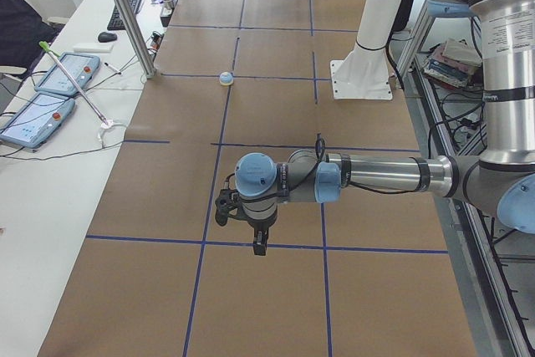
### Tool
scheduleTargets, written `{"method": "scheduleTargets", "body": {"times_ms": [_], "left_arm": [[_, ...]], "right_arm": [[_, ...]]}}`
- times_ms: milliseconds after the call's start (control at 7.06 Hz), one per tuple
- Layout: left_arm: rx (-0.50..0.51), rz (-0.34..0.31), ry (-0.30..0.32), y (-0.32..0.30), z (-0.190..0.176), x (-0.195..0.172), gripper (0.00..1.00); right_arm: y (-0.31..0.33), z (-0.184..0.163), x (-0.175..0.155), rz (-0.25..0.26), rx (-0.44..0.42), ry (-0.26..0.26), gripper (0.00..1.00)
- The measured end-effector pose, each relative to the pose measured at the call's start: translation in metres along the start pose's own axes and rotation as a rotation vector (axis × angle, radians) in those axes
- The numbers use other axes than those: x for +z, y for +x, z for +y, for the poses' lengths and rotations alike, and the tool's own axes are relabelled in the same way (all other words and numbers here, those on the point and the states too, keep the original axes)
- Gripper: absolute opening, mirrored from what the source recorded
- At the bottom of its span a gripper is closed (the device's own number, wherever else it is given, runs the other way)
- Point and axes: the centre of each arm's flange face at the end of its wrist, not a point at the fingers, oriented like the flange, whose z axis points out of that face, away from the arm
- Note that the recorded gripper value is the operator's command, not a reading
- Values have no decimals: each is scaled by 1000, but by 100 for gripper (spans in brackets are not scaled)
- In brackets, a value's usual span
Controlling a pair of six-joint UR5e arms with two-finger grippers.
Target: Place and press bell with both arms
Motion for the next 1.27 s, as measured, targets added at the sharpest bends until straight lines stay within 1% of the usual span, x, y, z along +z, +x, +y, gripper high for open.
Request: {"method": "scheduleTargets", "body": {"times_ms": [142, 283, 425, 566, 708, 850, 1274], "left_arm": [[-8, -8, -6, -3, 5, 2, 100], [-16, -15, -14, -7, 12, 5, 100], [-20, -20, -19, -8, 18, 6, 100], [-23, -21, -22, -9, 21, 8, 100], [-23, -21, -22, -9, 23, 8, 100], [-23, -20, -23, -9, 24, 8, 100], [-26, -15, -27, -10, 27, 10, 100]], "right_arm": [[45, 50, -6, 14, 31, -8, 100], [81, 94, -12, 14, 96, -8, 100], [106, 130, -17, 4, 165, -4, 100], [121, 158, -17, -7, 221, -7, 100], [127, 174, -15, -14, 253, -12, 100], [129, 179, -14, -16, 264, -15, 100], [130, 181, -13, -19, 267, -16, 100]]}}
